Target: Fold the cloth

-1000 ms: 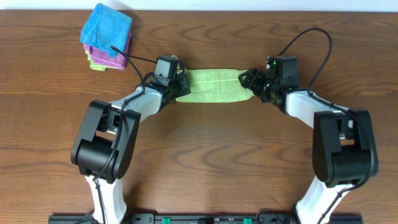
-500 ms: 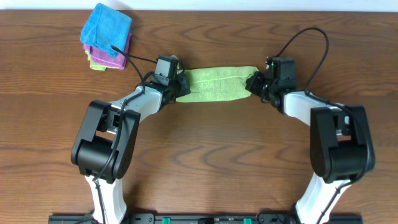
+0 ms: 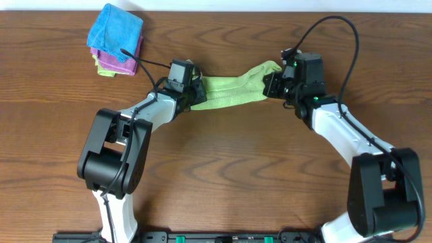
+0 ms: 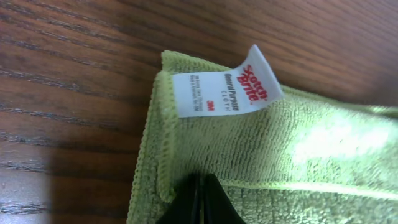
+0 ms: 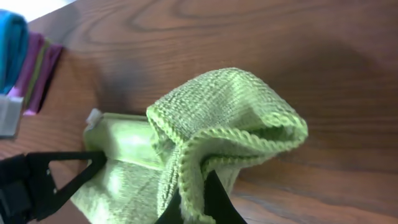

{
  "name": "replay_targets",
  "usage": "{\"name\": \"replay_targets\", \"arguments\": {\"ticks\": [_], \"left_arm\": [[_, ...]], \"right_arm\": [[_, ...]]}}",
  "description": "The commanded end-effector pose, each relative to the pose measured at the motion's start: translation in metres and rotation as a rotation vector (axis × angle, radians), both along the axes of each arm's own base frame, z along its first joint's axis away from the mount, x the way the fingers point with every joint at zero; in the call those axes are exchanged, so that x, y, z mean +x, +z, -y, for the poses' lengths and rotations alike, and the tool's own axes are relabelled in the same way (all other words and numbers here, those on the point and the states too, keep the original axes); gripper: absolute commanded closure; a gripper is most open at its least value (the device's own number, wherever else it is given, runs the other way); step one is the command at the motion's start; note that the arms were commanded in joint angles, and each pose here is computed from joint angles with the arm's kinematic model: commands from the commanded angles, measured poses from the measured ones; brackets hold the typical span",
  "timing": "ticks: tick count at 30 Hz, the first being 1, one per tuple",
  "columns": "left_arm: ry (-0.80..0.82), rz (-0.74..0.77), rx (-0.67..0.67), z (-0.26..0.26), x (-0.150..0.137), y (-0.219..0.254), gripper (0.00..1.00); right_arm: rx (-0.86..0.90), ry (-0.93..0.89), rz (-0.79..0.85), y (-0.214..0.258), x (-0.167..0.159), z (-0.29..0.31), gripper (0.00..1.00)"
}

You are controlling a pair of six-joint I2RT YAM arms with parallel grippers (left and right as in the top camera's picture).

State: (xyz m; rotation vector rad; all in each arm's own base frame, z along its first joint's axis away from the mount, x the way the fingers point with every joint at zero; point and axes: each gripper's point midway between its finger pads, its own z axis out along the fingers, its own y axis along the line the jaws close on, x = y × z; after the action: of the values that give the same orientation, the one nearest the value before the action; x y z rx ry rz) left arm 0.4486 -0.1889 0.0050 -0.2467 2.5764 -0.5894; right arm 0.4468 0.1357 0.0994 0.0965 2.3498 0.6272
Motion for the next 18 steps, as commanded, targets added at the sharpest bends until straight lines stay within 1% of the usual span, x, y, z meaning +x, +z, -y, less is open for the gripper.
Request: {"name": "replay_targets", "arguments": {"ticks": [1,12,18], "left_arm": [[-0.011,0.020,0.007,0.001,0.008,0.004,0.94],[-0.011,0.020,0.007,0.002,0.008,0.005,0.94],[-0.013,0.019,0.004,0.002,0.008,0.005,0.94]], "right_arm": [[-0.054,0.079,0.056,0.010,-0.004,-0.016,0.99],[-0.097,0.224,0.151,0.027,-0.015,-0.078,0.99],[-0.112,0.259,0.187,0.037,-0.017,-0.104,0.99]]}}
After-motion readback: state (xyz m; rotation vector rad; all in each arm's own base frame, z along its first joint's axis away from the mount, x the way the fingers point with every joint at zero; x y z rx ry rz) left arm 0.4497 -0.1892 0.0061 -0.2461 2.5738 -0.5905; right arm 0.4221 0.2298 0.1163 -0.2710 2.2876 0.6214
